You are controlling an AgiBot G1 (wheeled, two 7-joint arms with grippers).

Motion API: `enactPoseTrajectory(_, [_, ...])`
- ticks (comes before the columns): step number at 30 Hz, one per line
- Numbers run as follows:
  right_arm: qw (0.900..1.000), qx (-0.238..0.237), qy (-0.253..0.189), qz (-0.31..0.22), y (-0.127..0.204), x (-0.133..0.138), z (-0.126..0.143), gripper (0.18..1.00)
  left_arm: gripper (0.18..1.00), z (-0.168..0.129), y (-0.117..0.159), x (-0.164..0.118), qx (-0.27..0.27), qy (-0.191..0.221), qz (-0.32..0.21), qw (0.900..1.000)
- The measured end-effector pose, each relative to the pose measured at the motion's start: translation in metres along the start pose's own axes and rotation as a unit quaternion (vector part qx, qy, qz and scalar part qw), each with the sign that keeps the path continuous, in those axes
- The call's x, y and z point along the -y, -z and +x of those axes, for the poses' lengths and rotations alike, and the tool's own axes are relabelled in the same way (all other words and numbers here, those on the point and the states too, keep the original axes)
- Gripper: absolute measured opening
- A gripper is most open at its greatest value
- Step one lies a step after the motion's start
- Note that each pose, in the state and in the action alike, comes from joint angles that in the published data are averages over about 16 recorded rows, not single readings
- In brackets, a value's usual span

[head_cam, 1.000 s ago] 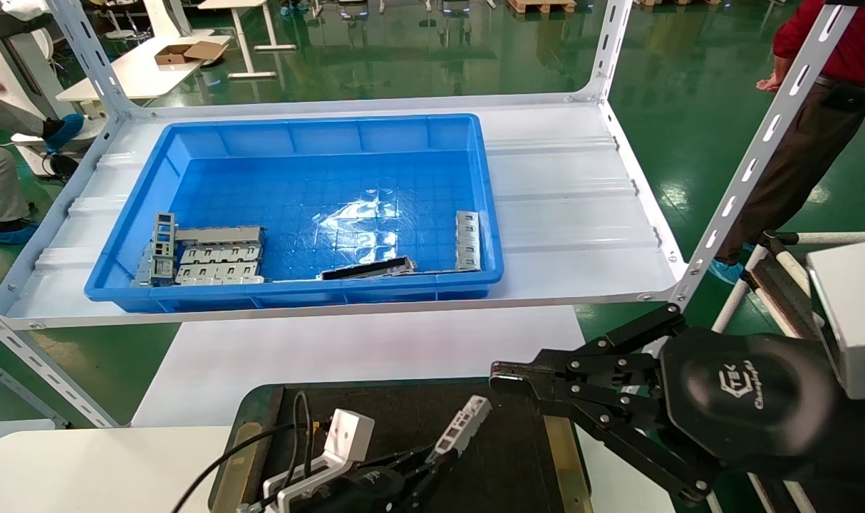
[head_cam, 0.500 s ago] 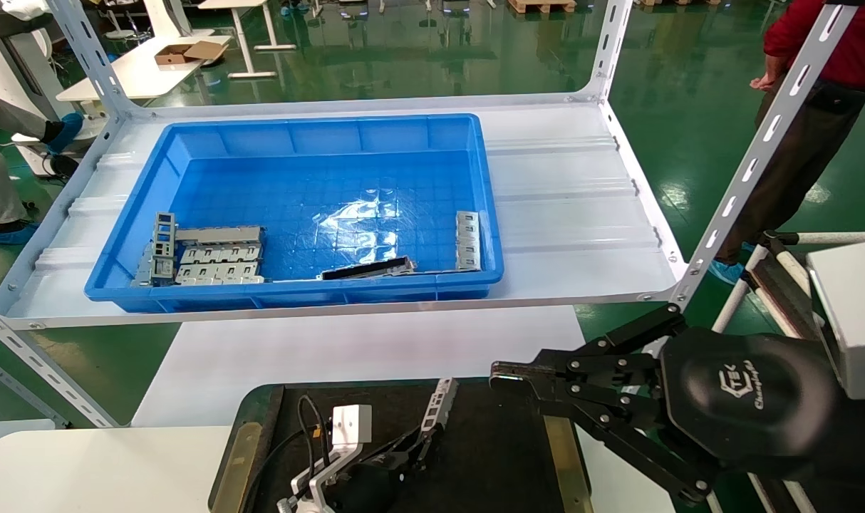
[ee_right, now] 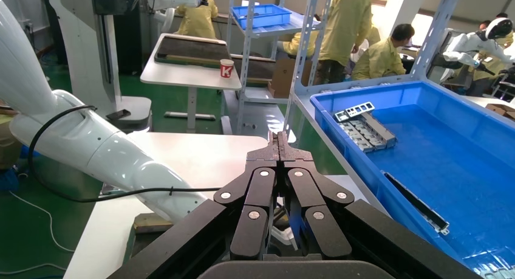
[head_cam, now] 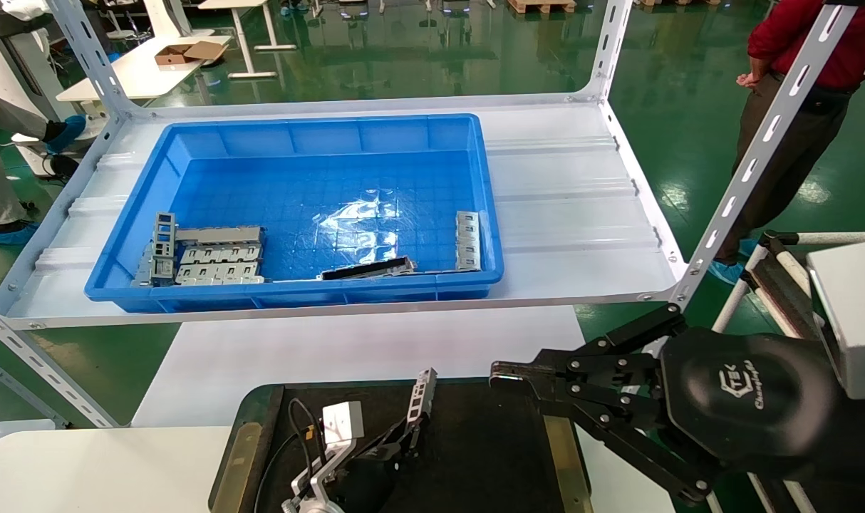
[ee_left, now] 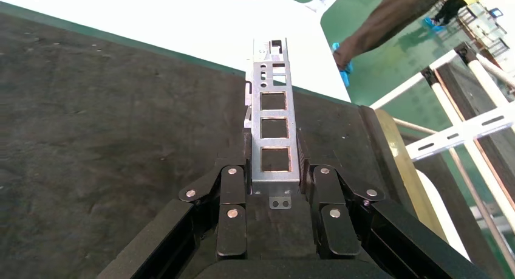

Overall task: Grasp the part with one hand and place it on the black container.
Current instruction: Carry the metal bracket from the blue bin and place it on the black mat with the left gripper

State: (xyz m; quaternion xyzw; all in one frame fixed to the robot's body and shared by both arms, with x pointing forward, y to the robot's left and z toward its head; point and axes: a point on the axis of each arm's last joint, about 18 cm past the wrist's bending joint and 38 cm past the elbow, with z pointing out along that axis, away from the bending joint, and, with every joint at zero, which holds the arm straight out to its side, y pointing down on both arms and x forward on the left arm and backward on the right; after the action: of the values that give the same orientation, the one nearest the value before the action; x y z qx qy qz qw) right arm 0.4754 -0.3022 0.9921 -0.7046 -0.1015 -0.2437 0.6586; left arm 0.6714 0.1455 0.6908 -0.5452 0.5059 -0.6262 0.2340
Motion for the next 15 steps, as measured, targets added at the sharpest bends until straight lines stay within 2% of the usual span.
enactPoseTrajectory(15, [1.0, 0.0, 0.0, 0.0, 0.0, 0.0, 0.0, 0.191, 0.323, 0.0011, 0.0065, -0.0069, 0.007, 0.014, 0.019, 0.9997])
